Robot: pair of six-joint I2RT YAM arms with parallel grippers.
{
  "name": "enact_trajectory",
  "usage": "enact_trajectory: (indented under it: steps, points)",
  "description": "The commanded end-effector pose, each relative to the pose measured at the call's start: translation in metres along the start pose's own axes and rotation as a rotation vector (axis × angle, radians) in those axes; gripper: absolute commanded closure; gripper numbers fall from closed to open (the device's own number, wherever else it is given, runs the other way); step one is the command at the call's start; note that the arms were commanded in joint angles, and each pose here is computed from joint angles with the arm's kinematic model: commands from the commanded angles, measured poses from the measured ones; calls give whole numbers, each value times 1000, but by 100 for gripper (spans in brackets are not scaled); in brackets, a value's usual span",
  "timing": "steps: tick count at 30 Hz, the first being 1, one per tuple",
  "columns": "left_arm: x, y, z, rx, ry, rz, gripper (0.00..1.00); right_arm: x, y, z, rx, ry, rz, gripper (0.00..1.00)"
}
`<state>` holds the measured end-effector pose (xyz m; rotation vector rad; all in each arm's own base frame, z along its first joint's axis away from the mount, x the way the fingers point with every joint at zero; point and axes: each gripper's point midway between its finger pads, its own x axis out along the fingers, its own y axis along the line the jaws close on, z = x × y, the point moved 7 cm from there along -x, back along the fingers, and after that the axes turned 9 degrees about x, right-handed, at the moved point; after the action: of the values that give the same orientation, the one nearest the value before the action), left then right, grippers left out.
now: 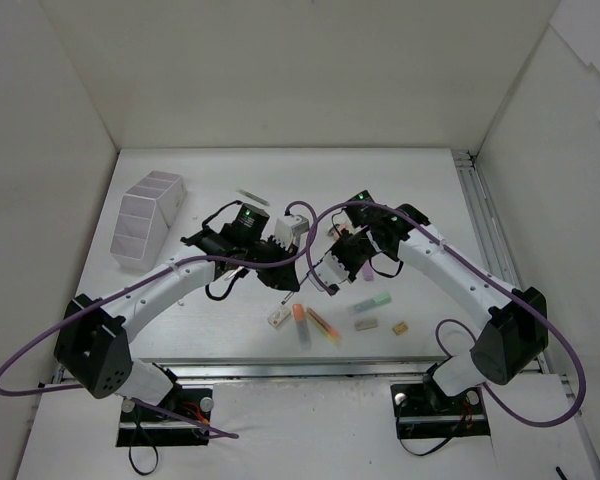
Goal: Sort the stationery into containers
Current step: Close the pen cap on the pen.
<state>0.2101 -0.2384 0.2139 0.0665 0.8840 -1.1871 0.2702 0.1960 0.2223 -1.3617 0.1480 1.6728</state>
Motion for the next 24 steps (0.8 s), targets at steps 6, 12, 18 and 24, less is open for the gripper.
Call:
enact_trajectory:
  steps: [6,12,18,24]
  points:
    - [-1,-1,14,31,-38,-22,100,-16,-21,3,-8,22,-100,100]
    - [0,0,11,20,-29,-15,100,-18,-24,2,-8,41,-115,100]
    - [-2,0,13,26,-36,-4,100,-17,-21,0,-23,42,-105,100]
    - [0,0,14,26,-33,-22,100,-15,-15,3,-74,36,-92,100]
